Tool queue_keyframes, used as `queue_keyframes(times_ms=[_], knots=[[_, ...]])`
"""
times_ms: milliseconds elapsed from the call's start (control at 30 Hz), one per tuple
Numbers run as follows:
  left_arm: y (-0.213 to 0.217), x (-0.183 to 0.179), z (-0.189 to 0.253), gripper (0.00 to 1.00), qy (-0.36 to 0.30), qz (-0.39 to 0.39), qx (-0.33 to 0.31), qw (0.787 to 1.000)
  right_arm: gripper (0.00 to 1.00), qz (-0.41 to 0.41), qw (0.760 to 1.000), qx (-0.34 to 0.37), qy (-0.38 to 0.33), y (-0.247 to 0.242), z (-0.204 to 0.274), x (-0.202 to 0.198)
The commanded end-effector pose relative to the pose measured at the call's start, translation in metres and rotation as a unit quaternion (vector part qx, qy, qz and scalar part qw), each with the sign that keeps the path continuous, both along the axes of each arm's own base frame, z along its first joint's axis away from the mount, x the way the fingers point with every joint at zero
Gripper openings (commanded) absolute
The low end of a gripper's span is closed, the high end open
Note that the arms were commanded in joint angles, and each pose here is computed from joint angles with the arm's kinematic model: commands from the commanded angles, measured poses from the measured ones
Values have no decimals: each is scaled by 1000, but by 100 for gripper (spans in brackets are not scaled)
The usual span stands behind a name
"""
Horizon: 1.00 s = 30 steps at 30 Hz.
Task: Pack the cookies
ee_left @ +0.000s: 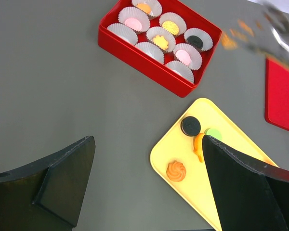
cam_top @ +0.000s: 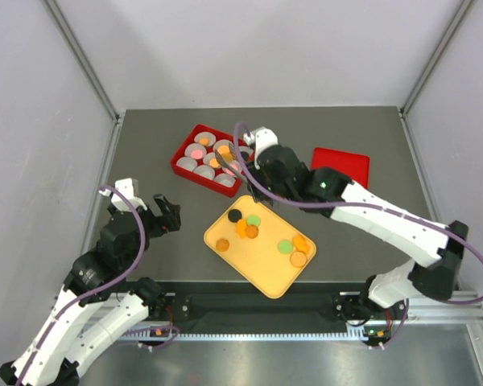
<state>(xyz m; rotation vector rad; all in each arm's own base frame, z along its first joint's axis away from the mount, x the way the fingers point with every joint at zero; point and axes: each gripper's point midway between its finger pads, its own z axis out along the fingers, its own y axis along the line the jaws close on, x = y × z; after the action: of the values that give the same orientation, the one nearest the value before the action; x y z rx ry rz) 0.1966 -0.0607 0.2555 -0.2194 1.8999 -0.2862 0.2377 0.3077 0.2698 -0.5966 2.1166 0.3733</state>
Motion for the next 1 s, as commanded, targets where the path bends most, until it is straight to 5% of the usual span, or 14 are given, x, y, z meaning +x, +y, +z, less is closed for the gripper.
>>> queue_keyframes(times_ms=[0,267,967], knots=[[1,2,3,97,-5,6,-2,1000,40,32,997,53,-41,37,27,45],[1,3,4,97,-7,9,-1,1000,40,46,995,72,-44,91,20,108],[5,7,0,97,4,26,11,1000,40,89,993,72,1,151,-53,130]])
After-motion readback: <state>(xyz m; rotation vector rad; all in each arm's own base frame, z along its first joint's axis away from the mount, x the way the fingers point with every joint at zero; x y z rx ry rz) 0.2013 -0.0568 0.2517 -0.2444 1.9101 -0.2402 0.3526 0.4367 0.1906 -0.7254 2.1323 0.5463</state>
